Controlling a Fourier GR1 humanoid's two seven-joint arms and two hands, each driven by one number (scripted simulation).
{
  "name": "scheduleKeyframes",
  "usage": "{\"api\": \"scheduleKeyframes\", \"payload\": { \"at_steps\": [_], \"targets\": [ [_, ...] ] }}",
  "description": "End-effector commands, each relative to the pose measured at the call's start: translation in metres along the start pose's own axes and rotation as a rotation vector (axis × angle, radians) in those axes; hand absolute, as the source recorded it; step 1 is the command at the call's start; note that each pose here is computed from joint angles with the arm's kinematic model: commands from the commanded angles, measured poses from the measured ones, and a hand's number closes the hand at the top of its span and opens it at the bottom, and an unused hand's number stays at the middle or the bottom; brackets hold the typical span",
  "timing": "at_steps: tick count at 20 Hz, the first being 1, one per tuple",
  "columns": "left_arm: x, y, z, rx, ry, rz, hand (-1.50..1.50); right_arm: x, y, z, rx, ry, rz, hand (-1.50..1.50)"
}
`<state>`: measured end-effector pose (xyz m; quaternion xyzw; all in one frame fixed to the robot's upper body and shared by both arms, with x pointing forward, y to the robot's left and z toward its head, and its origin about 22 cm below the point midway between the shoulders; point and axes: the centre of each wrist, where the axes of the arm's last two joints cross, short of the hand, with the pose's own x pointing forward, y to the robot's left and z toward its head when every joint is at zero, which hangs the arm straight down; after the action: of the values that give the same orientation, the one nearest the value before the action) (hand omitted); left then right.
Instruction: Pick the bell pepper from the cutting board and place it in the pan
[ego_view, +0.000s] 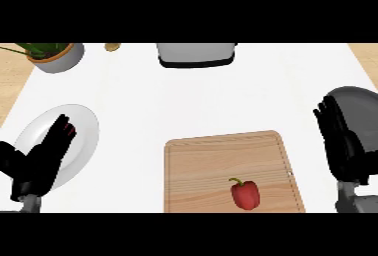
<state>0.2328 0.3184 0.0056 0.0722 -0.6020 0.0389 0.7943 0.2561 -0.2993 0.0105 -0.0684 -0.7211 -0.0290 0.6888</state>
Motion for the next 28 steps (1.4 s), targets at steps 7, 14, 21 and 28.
{"api": "scheduleKeyframes", "payload": {
  "at_steps": [7, 14, 21, 28],
  "targets": [
    [0.064, -0.037, -0.026, -0.090, -0.320, -0.090, 0.00, 0.024, 0.067, 0.001, 0.987, -0.099, 0.369, 1.50],
    [0.061, -0.030, -0.031, 0.013, -0.321, -0.079, 0.00, 0.052, -0.016, 0.013, 0.776, -0.659, 0.580, -1.50],
    [0.056, -0.045, -0.027, -0.017, -0.310, -0.088, 0.00, 0.141, -0.035, 0.013, 0.898, -0.627, 0.903, -1.50],
    [0.043, -0.043, -0.026, -0.018, -0.329, -0.088, 0.00, 0.209, 0.004, 0.053, 0.932, -0.557, 1.070, -1.50]
  ]
}}
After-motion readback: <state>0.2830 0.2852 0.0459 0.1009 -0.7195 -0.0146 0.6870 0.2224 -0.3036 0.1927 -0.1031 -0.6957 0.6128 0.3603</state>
